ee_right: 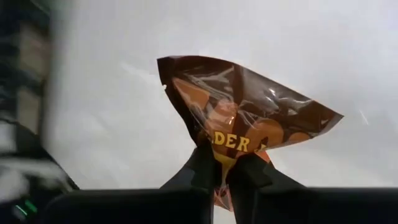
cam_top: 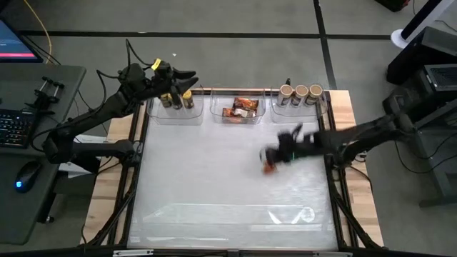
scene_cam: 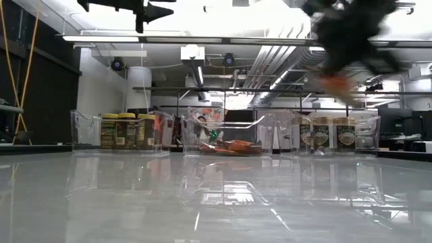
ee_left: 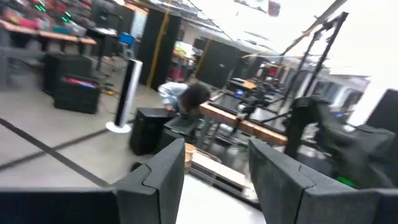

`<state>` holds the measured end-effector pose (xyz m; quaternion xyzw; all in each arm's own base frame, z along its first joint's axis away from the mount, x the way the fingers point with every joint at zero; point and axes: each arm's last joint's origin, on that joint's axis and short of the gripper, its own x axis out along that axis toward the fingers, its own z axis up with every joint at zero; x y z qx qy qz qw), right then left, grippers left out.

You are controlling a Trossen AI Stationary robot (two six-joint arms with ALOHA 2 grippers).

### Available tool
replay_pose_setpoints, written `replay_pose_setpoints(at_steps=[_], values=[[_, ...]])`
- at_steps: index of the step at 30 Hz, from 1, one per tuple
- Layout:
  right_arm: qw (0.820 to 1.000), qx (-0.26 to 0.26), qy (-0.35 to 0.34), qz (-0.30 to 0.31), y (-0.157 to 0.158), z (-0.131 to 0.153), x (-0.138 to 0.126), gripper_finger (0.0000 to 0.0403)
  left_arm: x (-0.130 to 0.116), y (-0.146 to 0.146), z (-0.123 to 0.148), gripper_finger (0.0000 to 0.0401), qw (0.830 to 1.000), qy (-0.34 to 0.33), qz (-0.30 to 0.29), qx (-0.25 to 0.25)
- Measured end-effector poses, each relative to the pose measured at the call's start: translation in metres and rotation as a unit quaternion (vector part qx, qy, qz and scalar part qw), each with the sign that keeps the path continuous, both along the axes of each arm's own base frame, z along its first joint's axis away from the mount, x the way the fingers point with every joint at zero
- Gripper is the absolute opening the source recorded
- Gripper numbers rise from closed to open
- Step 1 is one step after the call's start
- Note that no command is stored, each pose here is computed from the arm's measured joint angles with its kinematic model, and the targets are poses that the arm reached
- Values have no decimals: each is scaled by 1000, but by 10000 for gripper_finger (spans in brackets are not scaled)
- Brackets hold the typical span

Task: Sort spices by type
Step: Put the orange seasoning pack into the middle transparent bin, then return to Home Position

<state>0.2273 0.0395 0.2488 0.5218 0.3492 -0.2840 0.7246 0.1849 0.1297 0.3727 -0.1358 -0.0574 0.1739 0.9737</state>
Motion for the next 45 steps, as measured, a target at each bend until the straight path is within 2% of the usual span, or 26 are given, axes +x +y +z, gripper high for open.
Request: replay_pose_setpoints(at_steps=[3, 6, 11, 15, 20, 25, 30, 34, 40, 45], values=[[992, -85, -90, -3, -55, 19, 12, 26, 0, -1, 0, 161, 999, -12, -24, -34], [983, -149, -104, 22, -105, 31, 23, 25, 1, -2, 0, 161, 997, -20, -34, -60], [962, -249, -58, 94, -176, 57, 52, 15, 1, -4, 2, 161, 995, -30, -59, -68], [937, -303, -7, 173, -223, 72, 81, 26, 2, -10, 14, 161, 990, -92, -81, -73], [912, -294, 81, 275, -264, 62, 116, 38, -3, -20, 32, 161, 980, -165, -107, -31], [886, -248, 147, 363, -282, 28, 145, 18, -8, -26, 40, 161, 975, -189, -114, -13], [863, -218, 222, 399, -288, -13, 162, 30, -8, -26, 39, 161, 976, -187, -114, -15], [841, -218, 294, 399, -287, -27, 165, 82, -7, -26, 38, 161, 976, -181, -118, -19], [810, -233, 298, 448, -268, -27, 175, 184, -7, -27, 38, 161, 977, -178, -121, -11], [771, -285, 329, 465, -251, -14, 186, 263, -8, -27, 38, 161, 977, -177, -122, -7]])
